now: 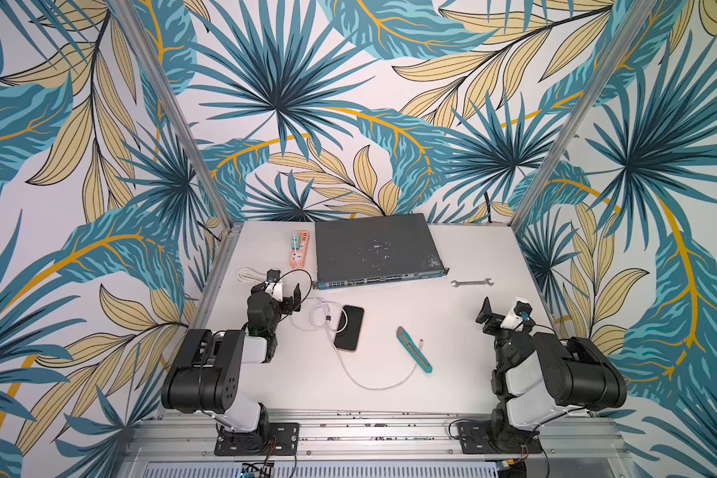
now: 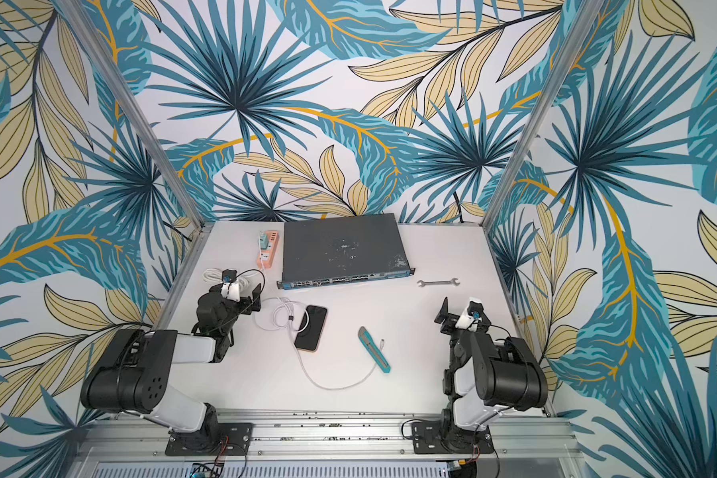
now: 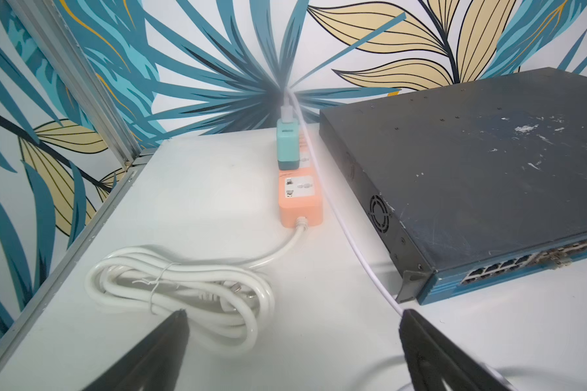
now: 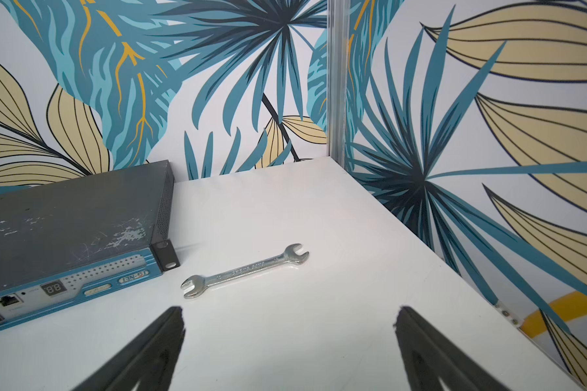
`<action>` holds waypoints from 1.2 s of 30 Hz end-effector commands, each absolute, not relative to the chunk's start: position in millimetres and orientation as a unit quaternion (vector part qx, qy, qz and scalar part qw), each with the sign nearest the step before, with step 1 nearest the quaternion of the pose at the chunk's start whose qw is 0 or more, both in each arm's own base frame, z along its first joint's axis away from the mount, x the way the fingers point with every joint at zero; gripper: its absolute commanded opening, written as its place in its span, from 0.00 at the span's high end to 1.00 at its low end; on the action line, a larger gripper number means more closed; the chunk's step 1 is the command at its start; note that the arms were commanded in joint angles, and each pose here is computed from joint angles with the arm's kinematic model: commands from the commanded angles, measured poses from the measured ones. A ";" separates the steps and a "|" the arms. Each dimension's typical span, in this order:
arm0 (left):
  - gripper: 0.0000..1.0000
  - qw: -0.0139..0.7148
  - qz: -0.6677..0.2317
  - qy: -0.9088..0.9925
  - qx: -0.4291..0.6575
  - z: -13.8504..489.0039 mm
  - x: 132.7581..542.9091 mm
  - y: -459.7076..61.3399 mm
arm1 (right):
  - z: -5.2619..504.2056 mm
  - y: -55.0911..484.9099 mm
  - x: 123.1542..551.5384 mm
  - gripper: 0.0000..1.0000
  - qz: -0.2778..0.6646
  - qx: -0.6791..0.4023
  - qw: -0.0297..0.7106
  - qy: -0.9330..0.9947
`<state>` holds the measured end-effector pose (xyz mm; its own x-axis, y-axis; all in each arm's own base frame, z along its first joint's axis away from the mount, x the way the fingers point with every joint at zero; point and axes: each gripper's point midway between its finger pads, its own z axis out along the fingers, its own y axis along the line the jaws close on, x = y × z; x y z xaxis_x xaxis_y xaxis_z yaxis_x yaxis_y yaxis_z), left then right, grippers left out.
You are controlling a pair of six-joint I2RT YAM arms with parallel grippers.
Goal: Plug the charging cable into the phone
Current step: Pick up the distractor from the center of the board.
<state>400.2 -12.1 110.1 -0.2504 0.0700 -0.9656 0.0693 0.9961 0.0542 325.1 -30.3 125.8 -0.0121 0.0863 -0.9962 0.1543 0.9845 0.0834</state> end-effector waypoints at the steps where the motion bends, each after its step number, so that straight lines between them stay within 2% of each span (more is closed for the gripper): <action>1: 0.00 0.621 0.001 0.782 0.044 117.3 404.4 -11.6 | 177.0 -33.1 313.4 0.00 -0.018 0.094 0.771 0.630; 16: 0.00 0.622 0.002 0.782 0.043 117.5 404.5 -11.2 | 176.6 -35.0 315.6 0.00 -0.018 0.100 0.770 0.630; 23: 0.00 0.626 0.026 0.780 0.005 131.1 403.1 4.2 | 179.0 -32.7 311.9 0.01 -0.018 0.092 0.773 0.627; 25: 0.00 0.615 0.056 0.786 -0.035 141.6 400.8 20.5 | 182.2 -31.6 310.6 0.00 -0.018 0.088 0.777 0.624; 27: 0.00 0.601 0.061 0.796 -0.028 149.3 398.9 20.9 | 186.3 -31.2 307.4 0.00 -0.018 0.087 0.781 0.618; 31: 0.00 0.556 0.061 0.825 -0.075 156.8 391.9 29.9 | 193.4 -67.1 290.3 0.00 -0.056 0.197 0.770 0.604; 33: 0.00 0.532 0.050 0.841 -0.087 159.2 388.1 28.8 | 195.5 -71.0 306.2 0.00 -0.068 0.207 0.732 0.645; 36: 0.00 0.513 0.029 0.852 -0.099 163.2 383.4 24.3 | 235.0 -73.2 324.0 0.01 -0.064 0.219 0.716 0.659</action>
<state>402.8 21.2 195.7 -0.2855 -0.0686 -0.9559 -0.1532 0.9879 -0.0251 309.1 -62.5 265.3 0.3483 0.1506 -0.9252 0.2719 0.9284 0.2534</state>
